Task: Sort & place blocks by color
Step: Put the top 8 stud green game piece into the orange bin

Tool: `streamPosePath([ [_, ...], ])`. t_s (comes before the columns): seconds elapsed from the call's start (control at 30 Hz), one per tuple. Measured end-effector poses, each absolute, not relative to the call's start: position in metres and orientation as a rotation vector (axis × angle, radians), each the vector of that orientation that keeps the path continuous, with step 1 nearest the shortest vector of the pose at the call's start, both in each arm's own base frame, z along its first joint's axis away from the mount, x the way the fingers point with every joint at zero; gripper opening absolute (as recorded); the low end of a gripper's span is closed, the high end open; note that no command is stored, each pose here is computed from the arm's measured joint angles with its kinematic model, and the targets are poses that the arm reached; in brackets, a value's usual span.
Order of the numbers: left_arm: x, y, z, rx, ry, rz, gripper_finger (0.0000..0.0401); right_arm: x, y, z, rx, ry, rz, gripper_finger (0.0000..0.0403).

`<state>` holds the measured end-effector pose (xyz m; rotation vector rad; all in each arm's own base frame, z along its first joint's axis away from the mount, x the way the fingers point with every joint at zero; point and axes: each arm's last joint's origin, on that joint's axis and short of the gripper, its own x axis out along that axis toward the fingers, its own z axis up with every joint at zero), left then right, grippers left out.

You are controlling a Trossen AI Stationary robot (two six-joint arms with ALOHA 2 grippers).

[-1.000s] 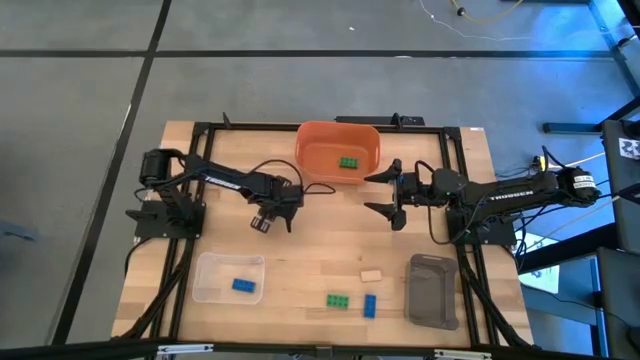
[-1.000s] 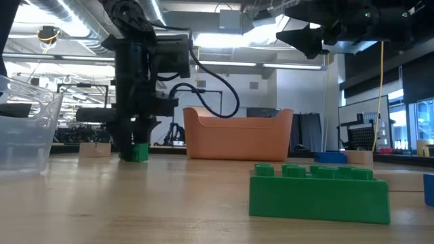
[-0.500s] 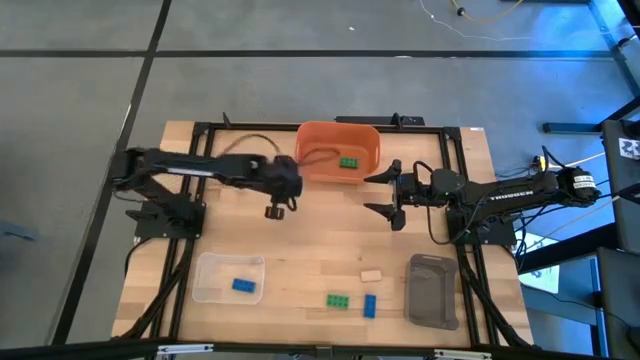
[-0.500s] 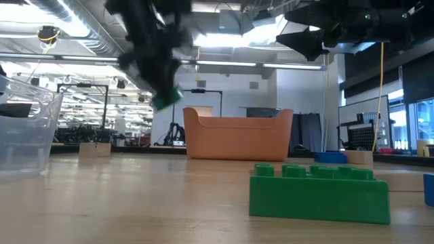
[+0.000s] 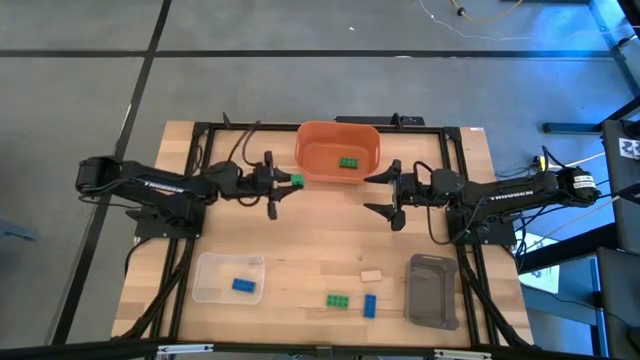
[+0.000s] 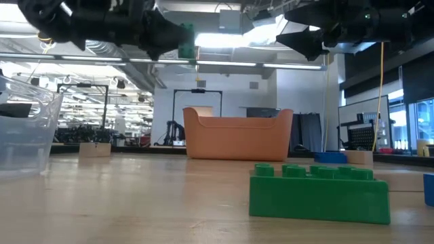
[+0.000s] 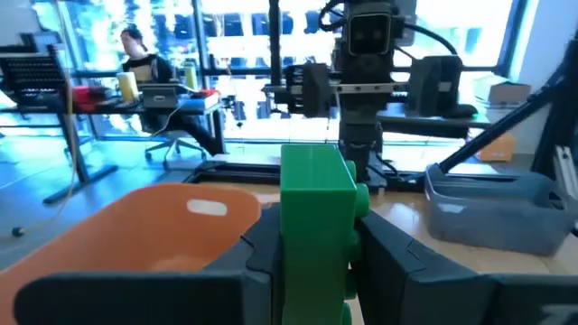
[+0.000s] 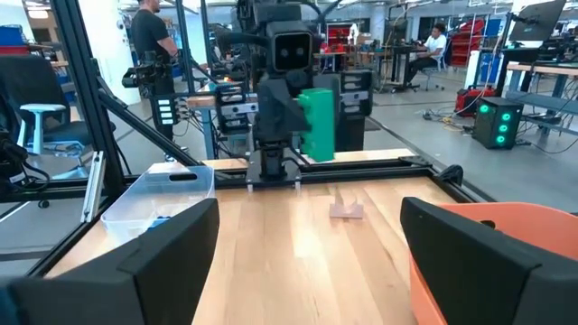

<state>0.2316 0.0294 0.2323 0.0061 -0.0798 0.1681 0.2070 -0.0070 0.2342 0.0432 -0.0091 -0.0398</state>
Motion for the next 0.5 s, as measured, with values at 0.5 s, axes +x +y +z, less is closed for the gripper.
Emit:
streamPosePath([
  [0.5, 0.2299, 0.0288, 0.233, -0.047, -0.119, 0.172, 0.0081, 0.2089, -0.0071, 0.2262, 0.082, 0.058, -0.043, 0.0347],
])
